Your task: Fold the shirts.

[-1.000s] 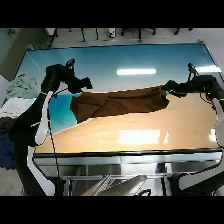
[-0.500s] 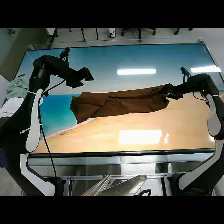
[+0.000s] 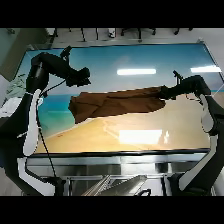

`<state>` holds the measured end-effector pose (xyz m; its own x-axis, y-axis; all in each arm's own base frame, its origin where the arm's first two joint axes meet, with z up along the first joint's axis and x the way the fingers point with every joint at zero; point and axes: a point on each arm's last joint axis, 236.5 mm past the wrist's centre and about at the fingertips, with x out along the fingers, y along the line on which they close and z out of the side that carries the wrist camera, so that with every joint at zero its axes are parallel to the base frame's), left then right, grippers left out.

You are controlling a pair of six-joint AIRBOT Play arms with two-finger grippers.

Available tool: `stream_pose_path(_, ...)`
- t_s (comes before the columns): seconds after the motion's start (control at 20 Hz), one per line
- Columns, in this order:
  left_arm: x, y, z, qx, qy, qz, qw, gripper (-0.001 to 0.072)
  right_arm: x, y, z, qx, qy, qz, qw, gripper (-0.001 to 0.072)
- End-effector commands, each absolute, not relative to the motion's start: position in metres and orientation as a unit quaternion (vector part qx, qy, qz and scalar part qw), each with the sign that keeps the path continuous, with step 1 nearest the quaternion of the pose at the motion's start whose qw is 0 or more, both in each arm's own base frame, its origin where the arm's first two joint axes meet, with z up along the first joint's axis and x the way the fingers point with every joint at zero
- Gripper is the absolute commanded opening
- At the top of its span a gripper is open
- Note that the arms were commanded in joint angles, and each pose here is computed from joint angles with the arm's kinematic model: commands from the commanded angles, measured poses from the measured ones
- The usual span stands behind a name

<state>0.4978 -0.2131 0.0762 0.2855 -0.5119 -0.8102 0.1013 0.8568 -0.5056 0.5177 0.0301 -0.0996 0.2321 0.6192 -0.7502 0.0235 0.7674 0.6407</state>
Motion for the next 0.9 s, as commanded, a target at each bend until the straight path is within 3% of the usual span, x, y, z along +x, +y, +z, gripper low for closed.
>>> stream_pose_path(0.0, 0.496, -0.238, 0.074, -0.169, 0.556, -0.216, 0.785, 0.0015, 0.524, 0.048, -0.097, 0.274, 0.577, 0.216, 0.738, 0.0026)
stream_pose_path(0.2, 0.479, -0.295, 0.024, -0.134, 0.587, -0.248, 0.759, 0.0015, 0.515, 0.049, -0.067, 0.261, 0.575, 0.234, 0.739, 0.0025)
stream_pose_path(0.65, 0.443, -0.433, -0.115, -0.088, 0.607, -0.298, 0.731, 0.0015, 0.48, 0.047, 0.093, 0.199, 0.503, 0.267, 0.798, 0.0025)
stream_pose_path(0.85, 0.426, -0.443, -0.131, -0.112, 0.628, -0.299, 0.709, 0.0015, 0.472, 0.036, 0.081, 0.188, 0.532, 0.233, 0.792, 0.0025)
